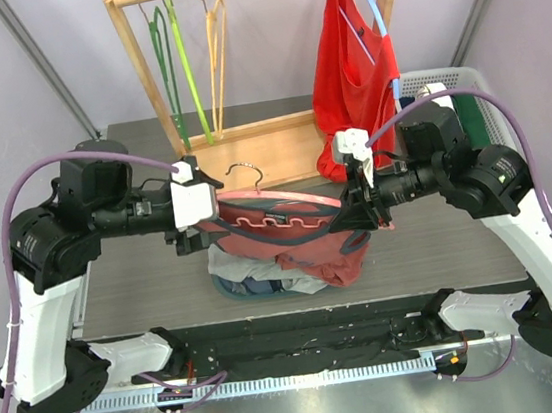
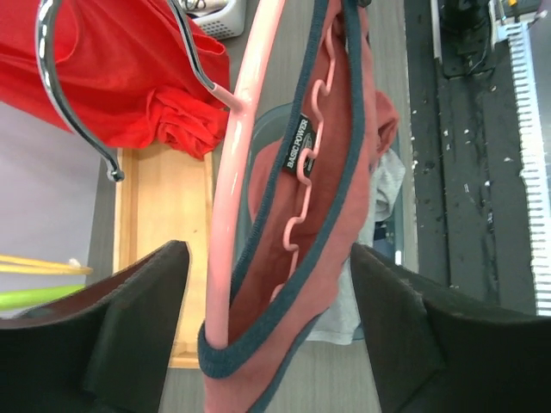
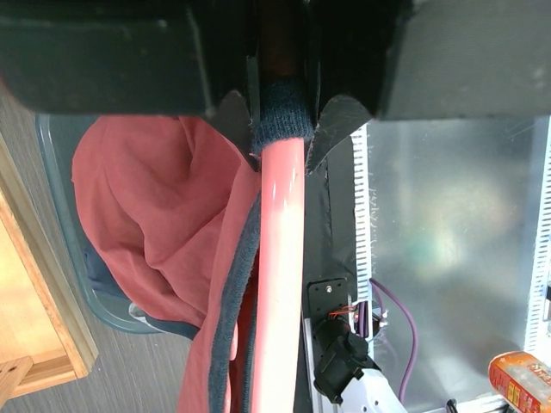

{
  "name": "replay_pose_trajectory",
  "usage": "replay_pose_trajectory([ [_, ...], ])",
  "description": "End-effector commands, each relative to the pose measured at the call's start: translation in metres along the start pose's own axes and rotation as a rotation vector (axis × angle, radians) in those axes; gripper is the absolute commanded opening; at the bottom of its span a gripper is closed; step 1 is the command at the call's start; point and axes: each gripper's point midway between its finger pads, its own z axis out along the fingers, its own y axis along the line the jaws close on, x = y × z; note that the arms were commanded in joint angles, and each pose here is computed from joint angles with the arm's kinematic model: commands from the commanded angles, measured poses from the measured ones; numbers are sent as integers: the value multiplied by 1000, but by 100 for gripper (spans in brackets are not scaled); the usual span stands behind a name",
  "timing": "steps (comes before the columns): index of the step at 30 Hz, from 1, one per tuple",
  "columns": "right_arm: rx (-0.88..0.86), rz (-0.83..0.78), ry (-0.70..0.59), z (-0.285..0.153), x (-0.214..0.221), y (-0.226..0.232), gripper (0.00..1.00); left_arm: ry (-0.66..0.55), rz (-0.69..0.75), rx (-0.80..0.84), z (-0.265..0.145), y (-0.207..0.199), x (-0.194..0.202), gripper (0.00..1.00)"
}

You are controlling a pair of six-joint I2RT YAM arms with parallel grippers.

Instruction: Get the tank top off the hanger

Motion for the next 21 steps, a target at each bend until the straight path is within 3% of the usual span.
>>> replay_pose_trajectory([
  [1,-2,-101,-73,-5,-23,4,2,54,-55,111,-13,-36,15,53],
  [4,-5,-101,-66,-1,-23,2,2,67,-67,112,-13,-38,19,26],
  [5,-11,-107,-62,1,-23,2,1,70,-73,110,-12,-38,20,25],
  [12,-28,-156,-44,12,-27,4,1,71,-101,83,-10,-34,23,31],
  [17,-40,-175,-43,16,-33,7,2,60,-128,83,-7,-33,20,48],
  [20,-32,-186,-52,15,-36,7,2,51,-130,93,-5,-32,17,46],
  [21,-25,-192,-57,14,-37,7,1,48,-129,96,-5,-33,17,40],
])
